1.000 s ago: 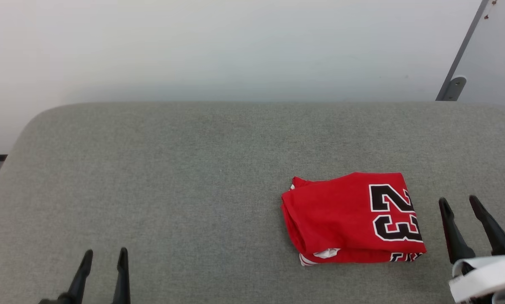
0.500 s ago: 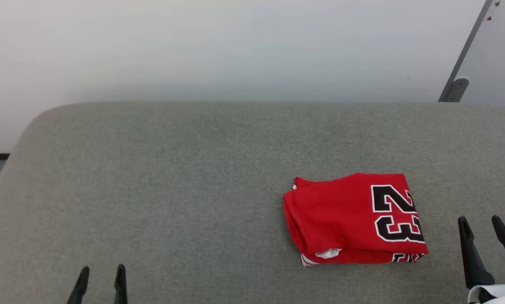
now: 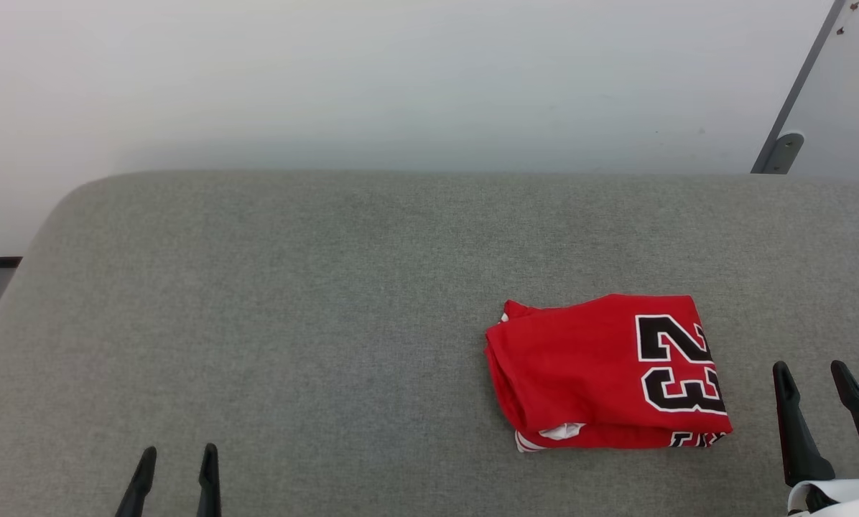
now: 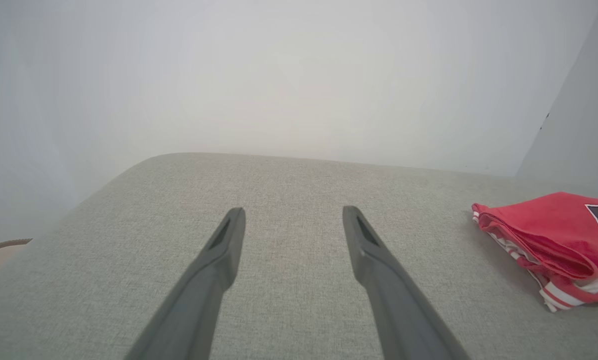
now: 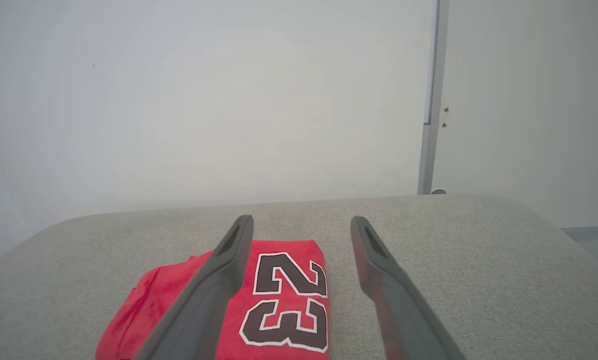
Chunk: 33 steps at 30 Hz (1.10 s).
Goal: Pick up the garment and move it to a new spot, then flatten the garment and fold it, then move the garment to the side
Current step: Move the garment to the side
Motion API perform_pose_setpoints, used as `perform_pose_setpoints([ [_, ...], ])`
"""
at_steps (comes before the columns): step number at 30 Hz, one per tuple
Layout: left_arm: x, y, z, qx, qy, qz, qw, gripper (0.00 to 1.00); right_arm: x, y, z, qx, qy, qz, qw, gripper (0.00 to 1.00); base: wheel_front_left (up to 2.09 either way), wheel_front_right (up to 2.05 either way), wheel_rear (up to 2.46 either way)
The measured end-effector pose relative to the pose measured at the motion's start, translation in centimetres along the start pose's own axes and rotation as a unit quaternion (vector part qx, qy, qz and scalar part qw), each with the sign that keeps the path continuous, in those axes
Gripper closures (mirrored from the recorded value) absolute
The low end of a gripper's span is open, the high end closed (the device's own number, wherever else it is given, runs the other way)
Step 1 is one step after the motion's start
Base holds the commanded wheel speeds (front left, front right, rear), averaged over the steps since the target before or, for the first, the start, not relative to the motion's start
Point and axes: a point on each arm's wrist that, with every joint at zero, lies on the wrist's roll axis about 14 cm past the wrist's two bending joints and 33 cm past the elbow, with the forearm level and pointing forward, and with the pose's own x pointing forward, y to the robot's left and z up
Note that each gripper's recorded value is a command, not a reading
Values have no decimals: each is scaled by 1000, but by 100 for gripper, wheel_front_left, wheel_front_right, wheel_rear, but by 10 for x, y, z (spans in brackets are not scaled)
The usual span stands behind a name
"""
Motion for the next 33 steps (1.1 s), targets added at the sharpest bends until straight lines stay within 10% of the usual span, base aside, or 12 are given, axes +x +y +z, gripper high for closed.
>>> perform_pose_setpoints([
  [16,10,-6,-2,-8,1,-2,1000,0,12,-4,0,-15,18,5,1000,0,0,0,0],
  [21,25,-13,-4,-14,-1,-11,1000,0,40,-20,-16,-57,115,26,991,0,0,0,0],
  [26,41,-18,-7,-20,0,-15,1000,0,65,-29,-41,-86,244,63,964,0,0,0,0],
  [33,55,-22,-21,-27,19,-17,999,0,52,-42,-104,-75,477,84,872,0,0,0,0],
])
